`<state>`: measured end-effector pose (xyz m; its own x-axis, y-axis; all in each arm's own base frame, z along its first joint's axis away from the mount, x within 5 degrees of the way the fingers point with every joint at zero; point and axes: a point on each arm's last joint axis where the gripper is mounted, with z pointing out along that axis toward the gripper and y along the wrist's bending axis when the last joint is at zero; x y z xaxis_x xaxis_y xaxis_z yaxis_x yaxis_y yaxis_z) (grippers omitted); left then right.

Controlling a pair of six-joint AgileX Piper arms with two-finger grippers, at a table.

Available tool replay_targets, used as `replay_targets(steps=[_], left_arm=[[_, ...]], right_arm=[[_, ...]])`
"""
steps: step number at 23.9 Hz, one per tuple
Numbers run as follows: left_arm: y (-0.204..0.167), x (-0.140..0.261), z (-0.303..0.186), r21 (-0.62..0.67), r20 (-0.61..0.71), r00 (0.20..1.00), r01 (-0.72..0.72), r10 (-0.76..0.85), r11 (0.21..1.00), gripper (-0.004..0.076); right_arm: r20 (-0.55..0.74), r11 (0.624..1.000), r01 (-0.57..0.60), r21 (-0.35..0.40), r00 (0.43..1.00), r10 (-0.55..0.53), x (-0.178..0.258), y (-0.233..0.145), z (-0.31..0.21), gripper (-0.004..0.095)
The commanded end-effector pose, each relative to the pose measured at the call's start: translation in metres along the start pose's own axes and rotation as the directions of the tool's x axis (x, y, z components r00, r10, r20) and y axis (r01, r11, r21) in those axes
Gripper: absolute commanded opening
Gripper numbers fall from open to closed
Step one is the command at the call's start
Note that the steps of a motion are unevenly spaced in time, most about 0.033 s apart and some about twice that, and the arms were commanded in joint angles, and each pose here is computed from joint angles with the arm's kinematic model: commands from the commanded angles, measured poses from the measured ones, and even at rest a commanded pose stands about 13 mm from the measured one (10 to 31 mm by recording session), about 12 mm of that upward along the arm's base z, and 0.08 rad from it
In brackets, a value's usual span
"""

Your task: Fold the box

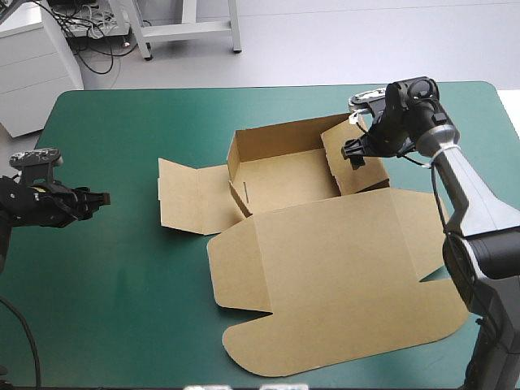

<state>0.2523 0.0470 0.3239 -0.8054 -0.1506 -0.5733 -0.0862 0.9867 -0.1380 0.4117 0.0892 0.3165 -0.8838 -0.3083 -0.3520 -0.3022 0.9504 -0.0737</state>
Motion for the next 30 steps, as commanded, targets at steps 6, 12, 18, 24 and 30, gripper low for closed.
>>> replay_targets(steps=[6,12,18,24,30], left_arm=[[-0.006,-0.01,-0.016,0.026,0.098,0.995,0.001,-0.003,1.0,0.0361],[-0.006,-0.009,-0.016,0.027,0.093,0.996,-0.009,0.006,1.0,0.0361],[-0.006,-0.009,-0.016,0.027,0.093,0.996,-0.009,0.006,1.0,0.036],[-0.006,-0.009,-0.016,0.026,0.096,0.995,-0.011,0.008,1.0,0.036],[-0.006,-0.01,-0.016,0.022,0.105,0.994,-0.02,0.018,1.0,0.036]], right_arm=[[0.122,0.999,-0.026,-0.023,0.992,0.028,-0.031,-0.004,0.008,0.0867],[0.088,0.999,-0.035,-0.027,0.995,0.037,-0.038,-0.005,0.026,0.0622],[0.04,0.999,-0.03,0.011,0.999,0.029,-0.033,-0.012,0.026,0.0079],[0.041,0.998,-0.069,0.012,0.997,0.069,-0.033,-0.012,0.026,-0.0022],[0.052,0.996,-0.09,-0.015,0.995,0.091,-0.033,-0.01,0.021,-0.0021]])
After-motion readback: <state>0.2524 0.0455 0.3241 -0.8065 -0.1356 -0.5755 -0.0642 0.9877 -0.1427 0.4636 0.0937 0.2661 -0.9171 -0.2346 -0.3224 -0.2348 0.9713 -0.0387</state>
